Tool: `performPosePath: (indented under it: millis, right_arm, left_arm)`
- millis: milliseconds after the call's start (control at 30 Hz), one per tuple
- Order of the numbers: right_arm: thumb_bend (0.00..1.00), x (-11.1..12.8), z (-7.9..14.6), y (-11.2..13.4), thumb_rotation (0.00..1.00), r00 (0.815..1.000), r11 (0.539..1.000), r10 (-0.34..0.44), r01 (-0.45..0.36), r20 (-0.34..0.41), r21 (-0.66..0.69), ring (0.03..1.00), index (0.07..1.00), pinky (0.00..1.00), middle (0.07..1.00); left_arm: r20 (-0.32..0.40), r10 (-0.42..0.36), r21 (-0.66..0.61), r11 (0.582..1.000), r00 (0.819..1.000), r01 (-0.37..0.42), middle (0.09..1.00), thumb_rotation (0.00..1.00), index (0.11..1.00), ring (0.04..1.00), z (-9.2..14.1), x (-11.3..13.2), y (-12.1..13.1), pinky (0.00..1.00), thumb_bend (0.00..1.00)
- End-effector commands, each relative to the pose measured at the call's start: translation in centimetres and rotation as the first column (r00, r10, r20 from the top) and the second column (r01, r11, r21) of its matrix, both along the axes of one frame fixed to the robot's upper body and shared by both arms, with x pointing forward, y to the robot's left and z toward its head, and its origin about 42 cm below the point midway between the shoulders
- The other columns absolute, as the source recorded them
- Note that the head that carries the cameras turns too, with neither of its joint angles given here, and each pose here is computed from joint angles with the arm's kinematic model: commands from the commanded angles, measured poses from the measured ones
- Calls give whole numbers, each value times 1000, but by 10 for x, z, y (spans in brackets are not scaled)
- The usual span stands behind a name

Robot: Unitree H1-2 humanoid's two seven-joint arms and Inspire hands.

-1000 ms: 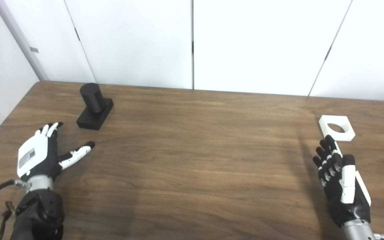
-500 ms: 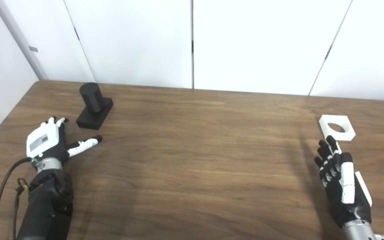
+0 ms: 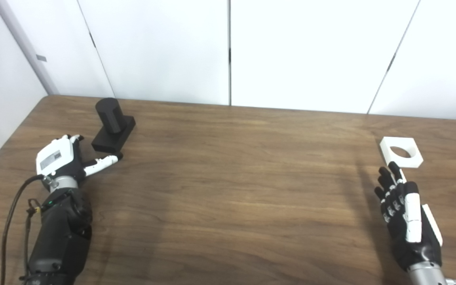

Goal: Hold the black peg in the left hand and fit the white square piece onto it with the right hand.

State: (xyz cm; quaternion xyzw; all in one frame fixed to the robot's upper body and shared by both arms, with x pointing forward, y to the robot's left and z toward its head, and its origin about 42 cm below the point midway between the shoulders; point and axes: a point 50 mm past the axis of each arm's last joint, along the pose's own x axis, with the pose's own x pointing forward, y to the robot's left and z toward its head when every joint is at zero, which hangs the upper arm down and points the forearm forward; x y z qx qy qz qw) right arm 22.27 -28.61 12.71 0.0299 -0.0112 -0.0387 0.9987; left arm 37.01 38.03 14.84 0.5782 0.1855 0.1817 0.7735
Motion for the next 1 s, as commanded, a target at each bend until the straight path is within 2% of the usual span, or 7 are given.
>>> performPosePath:
  millis: [0,300,600,967]
  right_arm:
    - [490,-23,-5,4,1000,1000,1000,-15,15,-13,17,1000,1000,1000,972]
    - [488,-24,-6,4,1000,1000,1000,-18,18,-15,5,992,1000,1000,967]
    - [475,-24,-5,5,1000,1000,1000,-20,20,-13,17,988,1000,1000,960]
    - [479,-25,-4,6,1000,1000,999,-21,22,-18,27,992,1000,1000,956]
  left_arm:
    - [97,11,48,999,995,-16,964,764,873,991,32,20,4,1000,978]
    - [92,24,31,999,996,-27,944,743,850,972,33,36,3,1000,959]
    - [87,3,41,999,996,-6,918,755,840,947,34,46,-6,992,987]
    - [36,-7,52,999,999,5,913,778,840,949,26,54,-7,972,978]
